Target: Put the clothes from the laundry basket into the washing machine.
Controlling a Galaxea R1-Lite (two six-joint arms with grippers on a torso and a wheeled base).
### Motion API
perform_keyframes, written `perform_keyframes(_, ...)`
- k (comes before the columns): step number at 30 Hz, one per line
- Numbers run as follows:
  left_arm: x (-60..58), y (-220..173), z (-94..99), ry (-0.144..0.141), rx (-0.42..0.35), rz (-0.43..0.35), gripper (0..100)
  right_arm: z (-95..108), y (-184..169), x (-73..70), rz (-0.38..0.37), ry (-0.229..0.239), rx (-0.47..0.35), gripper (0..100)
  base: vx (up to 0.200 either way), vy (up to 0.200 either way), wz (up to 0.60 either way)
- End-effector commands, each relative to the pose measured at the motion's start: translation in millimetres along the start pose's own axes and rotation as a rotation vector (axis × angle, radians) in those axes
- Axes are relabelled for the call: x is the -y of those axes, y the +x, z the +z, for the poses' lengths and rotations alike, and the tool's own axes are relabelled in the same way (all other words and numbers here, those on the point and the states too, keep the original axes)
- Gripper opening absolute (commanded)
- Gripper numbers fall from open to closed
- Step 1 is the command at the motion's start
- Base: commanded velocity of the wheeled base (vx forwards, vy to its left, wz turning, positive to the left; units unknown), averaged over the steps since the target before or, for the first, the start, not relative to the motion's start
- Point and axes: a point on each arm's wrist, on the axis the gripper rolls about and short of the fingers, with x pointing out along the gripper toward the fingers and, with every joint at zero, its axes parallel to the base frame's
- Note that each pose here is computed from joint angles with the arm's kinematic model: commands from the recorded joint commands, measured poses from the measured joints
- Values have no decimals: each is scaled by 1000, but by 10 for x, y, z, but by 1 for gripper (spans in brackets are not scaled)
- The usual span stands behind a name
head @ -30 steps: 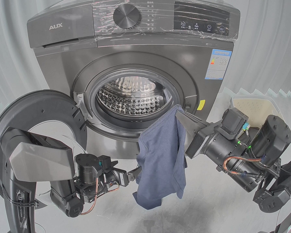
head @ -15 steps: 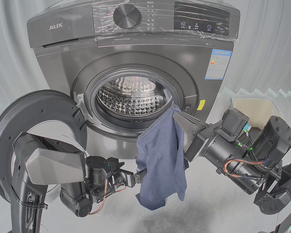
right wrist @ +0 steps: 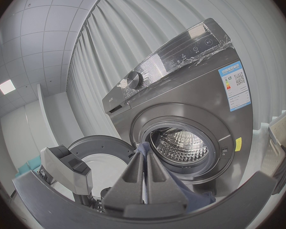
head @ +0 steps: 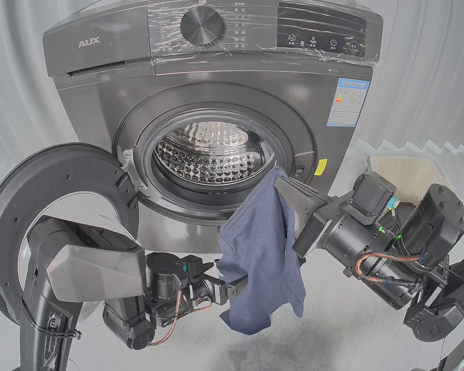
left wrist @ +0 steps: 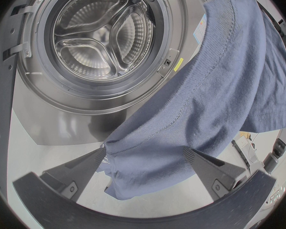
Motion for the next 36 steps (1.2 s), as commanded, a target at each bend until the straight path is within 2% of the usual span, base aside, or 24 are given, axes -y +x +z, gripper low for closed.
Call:
perform_keyframes(1, 9, 5, -2, 2, 0, -6, 100, -13, 0, -2, 0, 0, -4, 0, 0, 0, 0)
perform_keyframes(9, 94, 35, -75, 7, -19, -28, 100, -23, -3, 1, -1, 0, -9, 0, 0, 0, 0)
perform_keyframes(10, 94, 37, -72, 7, -18, -29, 0, -23, -3, 1, -1, 0, -9, 0, 0, 0, 0)
perform_keyframes(24, -22, 15, -18, 0, 2, 17, 0, -28, -7, 7, -3, 1, -11, 0, 0, 0, 0)
perform_keyframes(28, -146, -13, 13, -8, 16, 77, 0, -26, -11, 8, -3, 1, -11, 0, 0, 0, 0)
perform_keyframes(36, -218, -25, 8, -13, 14, 98, 0, -26, -11, 8, -3, -1, -11, 0, 0, 0, 0)
